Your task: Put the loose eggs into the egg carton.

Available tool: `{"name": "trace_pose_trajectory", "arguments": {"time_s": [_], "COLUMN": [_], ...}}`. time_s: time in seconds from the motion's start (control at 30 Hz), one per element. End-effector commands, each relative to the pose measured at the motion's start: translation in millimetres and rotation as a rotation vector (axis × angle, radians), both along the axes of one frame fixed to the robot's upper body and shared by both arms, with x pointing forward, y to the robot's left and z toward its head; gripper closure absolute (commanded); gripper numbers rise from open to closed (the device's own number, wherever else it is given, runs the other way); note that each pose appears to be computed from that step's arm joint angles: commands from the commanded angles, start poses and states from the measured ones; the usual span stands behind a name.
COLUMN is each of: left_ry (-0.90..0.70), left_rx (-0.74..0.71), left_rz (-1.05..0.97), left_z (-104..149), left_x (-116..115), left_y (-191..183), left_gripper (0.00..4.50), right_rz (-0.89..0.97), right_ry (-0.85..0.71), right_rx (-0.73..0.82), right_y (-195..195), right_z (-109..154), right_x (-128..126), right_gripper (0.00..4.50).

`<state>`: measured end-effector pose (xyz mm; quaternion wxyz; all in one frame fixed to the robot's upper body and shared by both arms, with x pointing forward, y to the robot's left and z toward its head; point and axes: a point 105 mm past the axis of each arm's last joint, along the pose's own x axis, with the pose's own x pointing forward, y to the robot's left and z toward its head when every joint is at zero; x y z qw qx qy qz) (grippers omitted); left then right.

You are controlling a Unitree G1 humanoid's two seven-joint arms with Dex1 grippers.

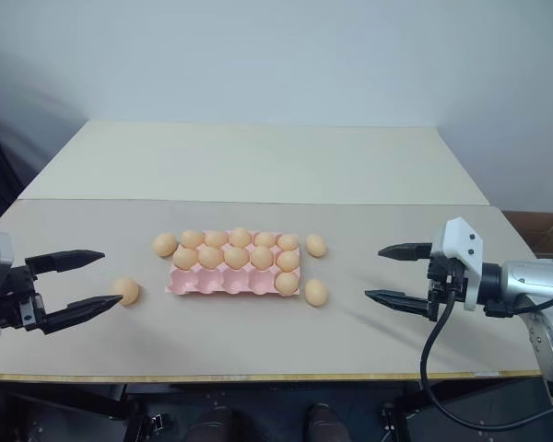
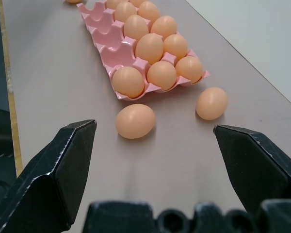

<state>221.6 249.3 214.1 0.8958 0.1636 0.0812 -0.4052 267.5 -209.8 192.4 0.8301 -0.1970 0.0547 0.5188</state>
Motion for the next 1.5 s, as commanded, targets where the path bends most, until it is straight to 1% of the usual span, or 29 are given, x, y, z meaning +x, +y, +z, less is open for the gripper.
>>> {"name": "trace_pose_trajectory", "arguments": {"time_s": [0.03, 0.1, 0.23, 0.43, 0.57, 0.7, 0.87, 1.23, 1.37, 1.43, 1.5], "left_ry": [-0.015, -0.018, -0.011, -0.018, -0.021, -0.008, -0.007, -0.016, -0.016, -0.017, -0.016], "left_rx": [0.021, -0.002, 0.025, 0.019, 0.008, 0.008, 0.005, 0.009, 0.003, 0.001, 0.002], "left_rz": [0.013, 0.003, -0.006, -0.017, -0.018, -0.023, -0.028, -0.04, -0.053, -0.059, -0.064], "left_z": [4, 7, 6, 7, 5, 2, 3, 6, 4, 5, 5], "left_x": [2, 1, -1, 1, -1, -4, -3, -1, 1, 1, 2], "left_y": [2, 0, 2, 0, -2, -2, -2, -3, -7, -8, -8], "left_gripper": [0.01, 0.01, 0.01, 0.01, 0.01, 0.01, 0.01, 0.01, 0.01, 0.01, 0.01], "right_rz": [0.005, 0.003, 0.003, 0.006, 0.003, 0.011, 0.005, 0.007, -0.028, -0.009, 0.041], "right_ry": [-0.074, -0.075, -0.076, -0.07, -0.073, -0.066, -0.056, -0.078, -0.107, -0.106, -0.08], "right_rx": [-0.005, -0.006, -0.006, -0.023, -0.046, -0.055, -0.069, -0.109, -0.125, -0.113, -0.104], "right_y": [0, -1, -1, -2, -4, -5, -1, 6, 16, 19, 24], "right_z": [15, 15, 15, 14, 18, 22, 18, 16, 13, 16, 16], "right_x": [-3, -2, -3, -3, 0, -2, 0, 17, 35, 35, 28], "right_gripper": [0.0, 0.0, 0.0, 0.0, 0.0, 0.0, 0.0, 0.0, 0.0, 0.0, 0.0]}}
